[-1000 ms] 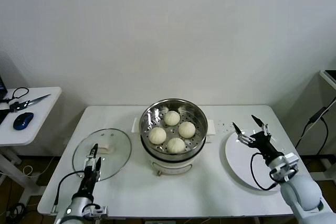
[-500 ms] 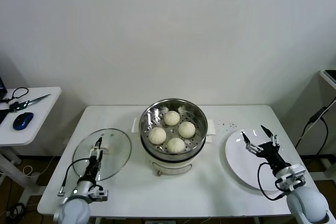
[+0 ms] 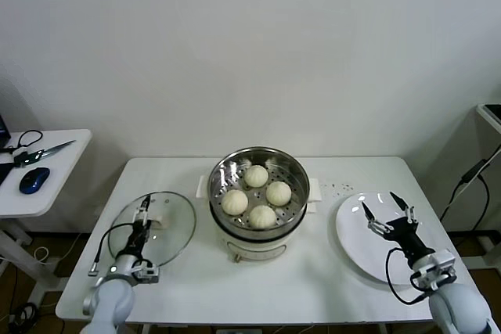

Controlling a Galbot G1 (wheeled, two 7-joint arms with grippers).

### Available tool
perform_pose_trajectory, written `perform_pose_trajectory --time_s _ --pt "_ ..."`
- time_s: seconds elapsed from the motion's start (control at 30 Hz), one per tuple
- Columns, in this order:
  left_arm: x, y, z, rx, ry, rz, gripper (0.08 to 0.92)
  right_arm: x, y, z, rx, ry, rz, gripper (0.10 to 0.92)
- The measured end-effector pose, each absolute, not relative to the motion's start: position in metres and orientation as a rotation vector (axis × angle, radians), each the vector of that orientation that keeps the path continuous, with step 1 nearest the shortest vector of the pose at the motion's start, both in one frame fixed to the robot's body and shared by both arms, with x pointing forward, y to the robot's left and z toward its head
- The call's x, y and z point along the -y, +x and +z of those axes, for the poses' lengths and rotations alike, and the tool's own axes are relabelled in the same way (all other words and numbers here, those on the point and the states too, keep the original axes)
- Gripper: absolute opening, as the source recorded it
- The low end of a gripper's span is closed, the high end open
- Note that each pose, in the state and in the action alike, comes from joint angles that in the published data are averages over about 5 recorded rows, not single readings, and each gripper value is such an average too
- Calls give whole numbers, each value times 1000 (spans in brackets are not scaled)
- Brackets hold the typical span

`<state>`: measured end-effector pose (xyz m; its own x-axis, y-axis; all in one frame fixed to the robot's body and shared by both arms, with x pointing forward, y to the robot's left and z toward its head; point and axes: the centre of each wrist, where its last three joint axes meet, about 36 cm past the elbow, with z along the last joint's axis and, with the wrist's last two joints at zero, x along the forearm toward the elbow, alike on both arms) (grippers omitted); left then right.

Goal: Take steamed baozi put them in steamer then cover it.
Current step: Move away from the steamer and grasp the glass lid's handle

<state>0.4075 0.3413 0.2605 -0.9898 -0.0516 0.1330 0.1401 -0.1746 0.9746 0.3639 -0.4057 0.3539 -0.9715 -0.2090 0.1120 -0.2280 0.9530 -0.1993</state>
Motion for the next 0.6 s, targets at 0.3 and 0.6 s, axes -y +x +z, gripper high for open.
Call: perform_pose_trajectory --time_s 0.3,0.6 --pt "-347 415 257 1984 -105 -2269 663 403 361 345 3005 343 344 823" --pt "-350 412 251 2021 -126 -2227 403 405 361 342 3003 337 363 823"
